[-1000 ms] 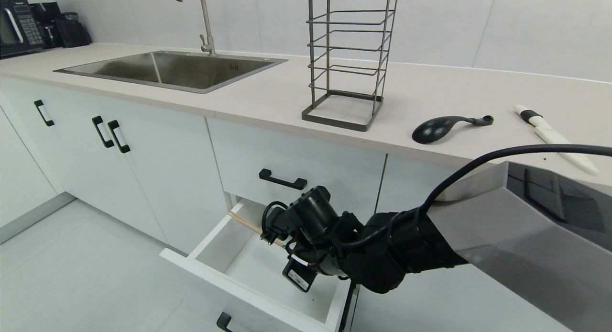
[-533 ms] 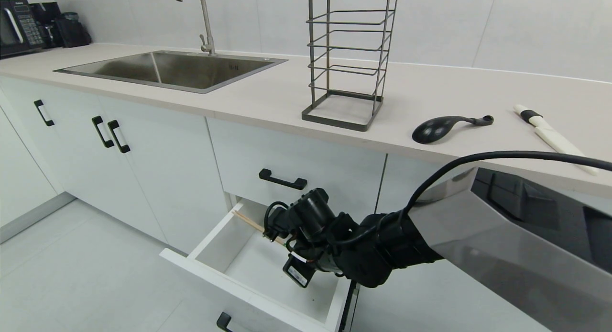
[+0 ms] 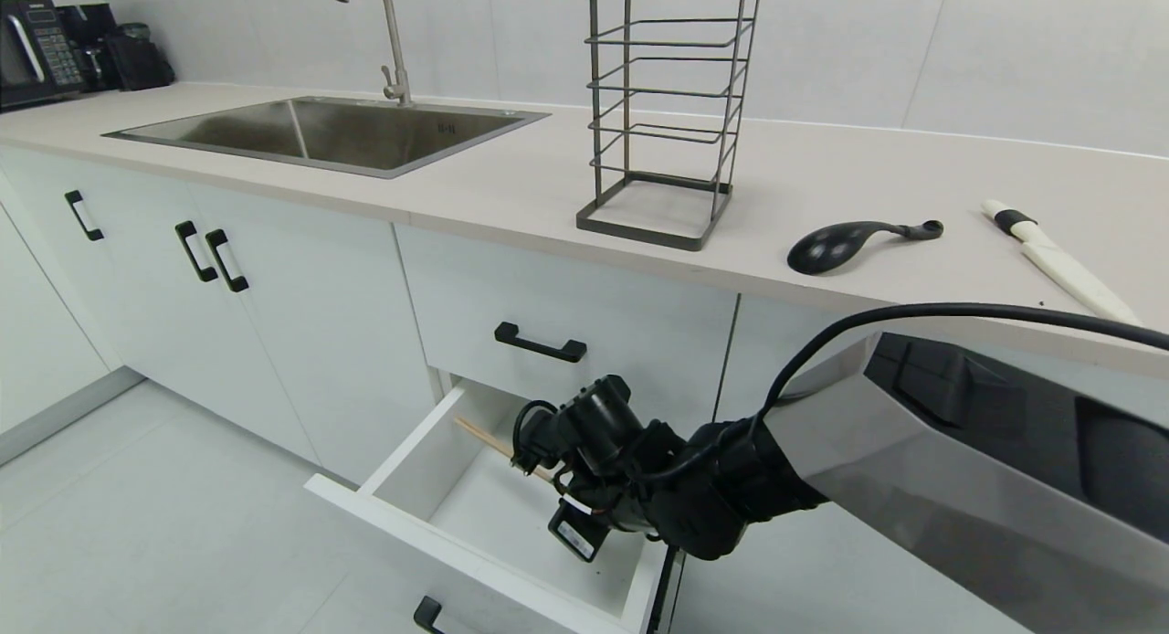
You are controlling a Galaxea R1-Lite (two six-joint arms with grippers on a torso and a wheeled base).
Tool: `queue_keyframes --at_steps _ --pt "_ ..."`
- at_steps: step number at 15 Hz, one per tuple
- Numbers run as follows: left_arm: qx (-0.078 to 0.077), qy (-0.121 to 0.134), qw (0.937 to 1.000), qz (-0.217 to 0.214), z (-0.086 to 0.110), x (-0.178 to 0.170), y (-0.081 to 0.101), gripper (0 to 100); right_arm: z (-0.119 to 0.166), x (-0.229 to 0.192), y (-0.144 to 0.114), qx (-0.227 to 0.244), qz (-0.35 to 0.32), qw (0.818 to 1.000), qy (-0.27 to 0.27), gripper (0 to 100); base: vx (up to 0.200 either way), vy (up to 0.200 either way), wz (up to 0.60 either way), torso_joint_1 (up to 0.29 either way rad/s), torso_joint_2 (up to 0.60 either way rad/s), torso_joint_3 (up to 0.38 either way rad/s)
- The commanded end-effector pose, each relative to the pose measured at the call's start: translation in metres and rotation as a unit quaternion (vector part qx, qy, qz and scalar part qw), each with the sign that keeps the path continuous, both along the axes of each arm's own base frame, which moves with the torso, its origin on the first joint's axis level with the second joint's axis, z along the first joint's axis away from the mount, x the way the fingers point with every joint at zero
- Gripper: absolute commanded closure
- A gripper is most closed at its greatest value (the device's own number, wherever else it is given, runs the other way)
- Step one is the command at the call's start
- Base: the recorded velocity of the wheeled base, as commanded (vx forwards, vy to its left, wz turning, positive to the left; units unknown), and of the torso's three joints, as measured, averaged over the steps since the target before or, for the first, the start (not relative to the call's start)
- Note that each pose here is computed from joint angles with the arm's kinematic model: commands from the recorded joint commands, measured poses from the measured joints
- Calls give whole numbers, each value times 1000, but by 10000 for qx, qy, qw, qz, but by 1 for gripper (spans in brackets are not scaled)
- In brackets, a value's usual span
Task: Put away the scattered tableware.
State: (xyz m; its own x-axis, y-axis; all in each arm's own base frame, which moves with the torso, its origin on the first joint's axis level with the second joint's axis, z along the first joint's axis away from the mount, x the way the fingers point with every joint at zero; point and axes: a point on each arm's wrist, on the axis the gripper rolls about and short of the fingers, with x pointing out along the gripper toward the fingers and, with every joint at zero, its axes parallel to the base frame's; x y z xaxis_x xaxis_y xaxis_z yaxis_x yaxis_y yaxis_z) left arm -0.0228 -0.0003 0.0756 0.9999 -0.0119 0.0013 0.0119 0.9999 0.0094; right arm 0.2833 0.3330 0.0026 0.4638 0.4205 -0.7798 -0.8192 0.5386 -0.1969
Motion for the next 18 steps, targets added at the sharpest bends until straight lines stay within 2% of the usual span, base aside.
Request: queue_keyframes --at_steps 1,9,18 --pt "-1 -1 10000 -2 0 0 0 0 -7 1 -1 -44 -51 10000 52 100 0 0 0 0 0 0" --pt "-1 -1 10000 -2 0 0 0 0 -29 0 1 -78 -127 9998 162 100 0 0 0 0 0 0" --pt "-1 -1 10000 -2 0 0 0 0 -49 -6 20 -108 60 9998 154 100 0 0 0 0 0 0"
